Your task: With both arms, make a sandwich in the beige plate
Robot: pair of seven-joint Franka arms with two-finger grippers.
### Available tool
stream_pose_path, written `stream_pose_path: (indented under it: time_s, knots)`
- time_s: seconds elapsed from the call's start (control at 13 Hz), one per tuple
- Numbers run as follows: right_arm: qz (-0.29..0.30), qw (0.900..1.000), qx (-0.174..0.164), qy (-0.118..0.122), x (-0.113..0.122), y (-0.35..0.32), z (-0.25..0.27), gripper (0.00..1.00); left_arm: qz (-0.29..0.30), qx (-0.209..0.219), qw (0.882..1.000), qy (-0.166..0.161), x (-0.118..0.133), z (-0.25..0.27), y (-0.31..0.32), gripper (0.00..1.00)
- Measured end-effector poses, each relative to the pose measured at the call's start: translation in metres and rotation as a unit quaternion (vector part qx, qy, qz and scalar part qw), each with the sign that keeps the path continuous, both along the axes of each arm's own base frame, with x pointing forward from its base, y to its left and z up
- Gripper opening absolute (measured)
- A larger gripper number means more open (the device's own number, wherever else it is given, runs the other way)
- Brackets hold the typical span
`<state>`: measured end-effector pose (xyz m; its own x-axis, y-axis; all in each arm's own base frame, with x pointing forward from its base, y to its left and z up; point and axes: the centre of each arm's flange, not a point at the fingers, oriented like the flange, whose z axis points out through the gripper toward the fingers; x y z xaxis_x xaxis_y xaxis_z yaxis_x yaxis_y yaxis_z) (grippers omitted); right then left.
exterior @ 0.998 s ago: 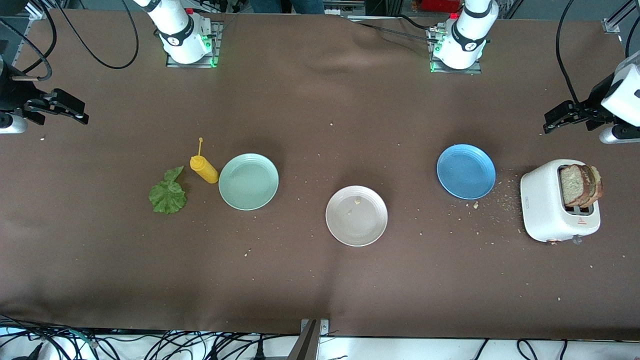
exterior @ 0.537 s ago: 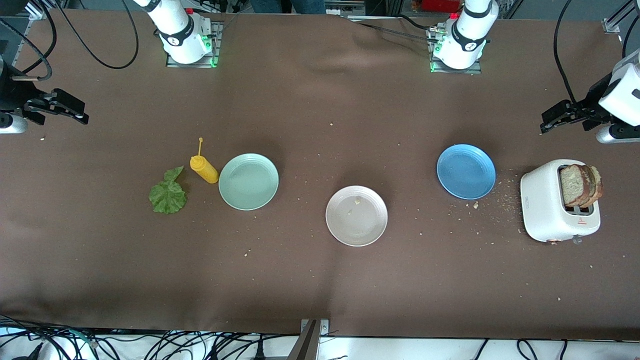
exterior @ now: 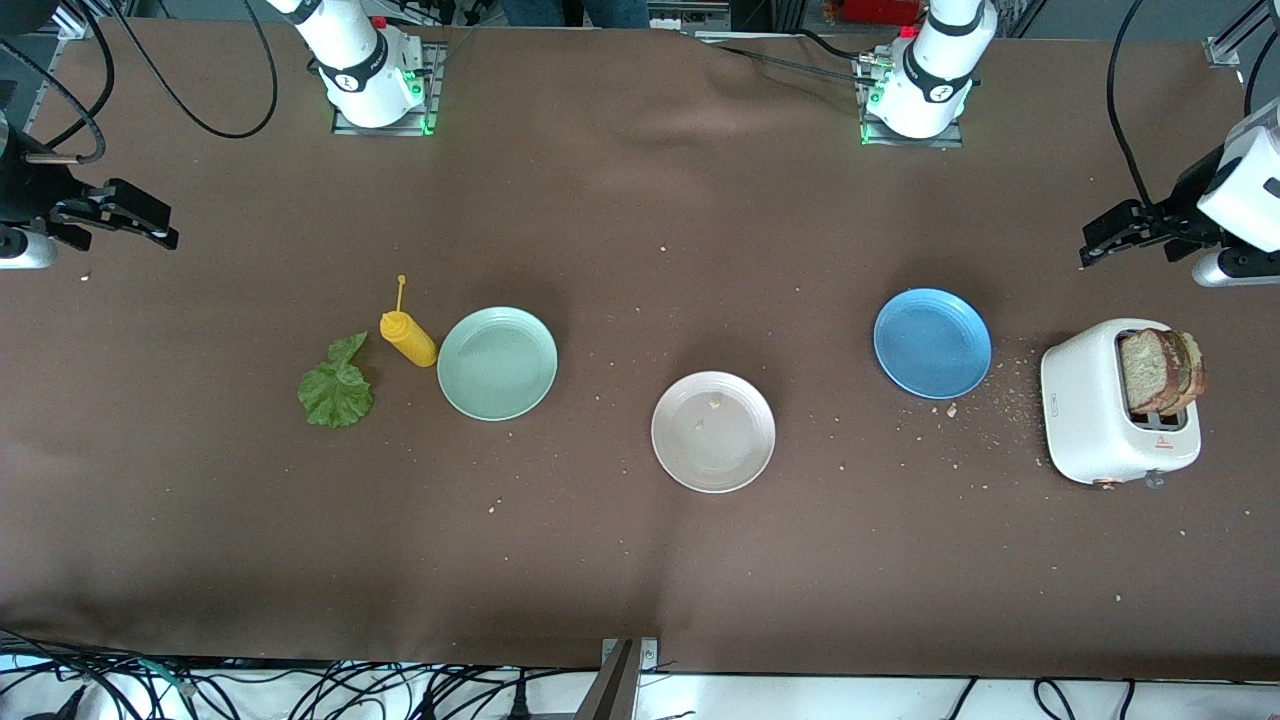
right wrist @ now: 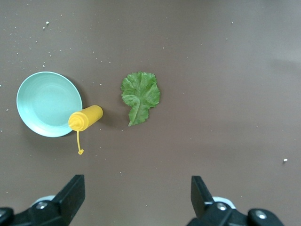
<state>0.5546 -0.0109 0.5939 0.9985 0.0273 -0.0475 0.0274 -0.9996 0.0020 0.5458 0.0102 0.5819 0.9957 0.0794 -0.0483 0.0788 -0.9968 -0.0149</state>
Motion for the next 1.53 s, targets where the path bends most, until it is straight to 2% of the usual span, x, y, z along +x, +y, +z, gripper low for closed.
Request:
stream_pose_path:
  time_s: [0.31, 1.53]
  knots:
    - [-0.001, 1.0, 0.0, 0.014, 0.0021, -0.0006, -0.0092, 1.0, 0.0, 0.0, 1.0, 0.0, 0.0, 0.0, 0.0, 1.0]
    - [-0.002, 1.0, 0.0, 0.021, 0.0012, -0.002, -0.0113, 1.0, -0.003, 0.0, 1.0, 0.0, 0.0001, -0.0003, 0.0, 1.0]
